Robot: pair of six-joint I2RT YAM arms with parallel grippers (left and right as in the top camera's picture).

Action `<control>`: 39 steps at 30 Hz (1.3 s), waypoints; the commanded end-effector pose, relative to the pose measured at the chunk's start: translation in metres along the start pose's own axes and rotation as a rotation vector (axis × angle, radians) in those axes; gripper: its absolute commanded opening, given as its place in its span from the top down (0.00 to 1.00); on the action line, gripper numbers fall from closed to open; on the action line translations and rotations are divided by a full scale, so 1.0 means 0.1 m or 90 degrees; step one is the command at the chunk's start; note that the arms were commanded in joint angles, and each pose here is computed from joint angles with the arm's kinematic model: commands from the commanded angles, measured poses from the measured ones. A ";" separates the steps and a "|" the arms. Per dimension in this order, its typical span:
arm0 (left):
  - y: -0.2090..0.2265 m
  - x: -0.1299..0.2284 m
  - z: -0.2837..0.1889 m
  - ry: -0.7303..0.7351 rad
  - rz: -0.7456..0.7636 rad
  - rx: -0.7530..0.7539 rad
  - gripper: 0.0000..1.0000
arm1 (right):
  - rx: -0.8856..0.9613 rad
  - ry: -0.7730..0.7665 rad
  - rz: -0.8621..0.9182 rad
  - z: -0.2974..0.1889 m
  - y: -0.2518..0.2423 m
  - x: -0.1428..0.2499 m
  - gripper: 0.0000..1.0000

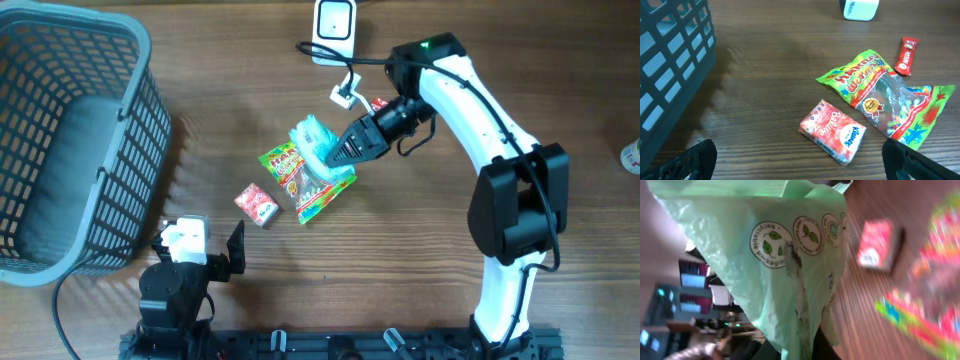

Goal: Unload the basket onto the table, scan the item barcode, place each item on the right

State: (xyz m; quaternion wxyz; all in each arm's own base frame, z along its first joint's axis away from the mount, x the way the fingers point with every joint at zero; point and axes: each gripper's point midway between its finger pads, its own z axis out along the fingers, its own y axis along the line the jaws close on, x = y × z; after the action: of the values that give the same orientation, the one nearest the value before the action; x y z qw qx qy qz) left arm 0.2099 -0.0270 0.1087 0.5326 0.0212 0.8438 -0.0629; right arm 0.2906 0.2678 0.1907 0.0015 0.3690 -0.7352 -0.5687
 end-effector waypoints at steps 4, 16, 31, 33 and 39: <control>0.02 0.02 0.01 0.000 0.009 -0.005 0.00 | -0.075 -0.087 -0.319 0.12 0.42 -0.25 0.96; 0.02 0.02 0.01 0.000 0.009 -0.005 0.00 | -0.053 0.002 -0.305 0.32 0.35 -0.08 0.96; 0.02 0.02 0.01 0.000 0.009 -0.005 0.00 | 0.877 -0.157 0.112 -1.08 -1.67 -0.81 0.95; 0.02 0.02 0.01 0.000 0.009 -0.005 0.00 | 0.947 -0.205 0.080 -1.30 -1.71 -0.99 0.95; 0.02 0.02 0.01 0.000 0.009 -0.005 0.00 | 1.089 -0.266 -0.029 -1.64 -1.95 -1.37 0.95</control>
State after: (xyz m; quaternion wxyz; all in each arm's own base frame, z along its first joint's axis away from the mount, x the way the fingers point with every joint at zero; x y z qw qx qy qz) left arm 0.2099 -0.0270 0.1083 0.5323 0.0212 0.8440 -0.0629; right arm 0.5412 0.2133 0.1472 -0.3922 0.1617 -0.9053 0.0209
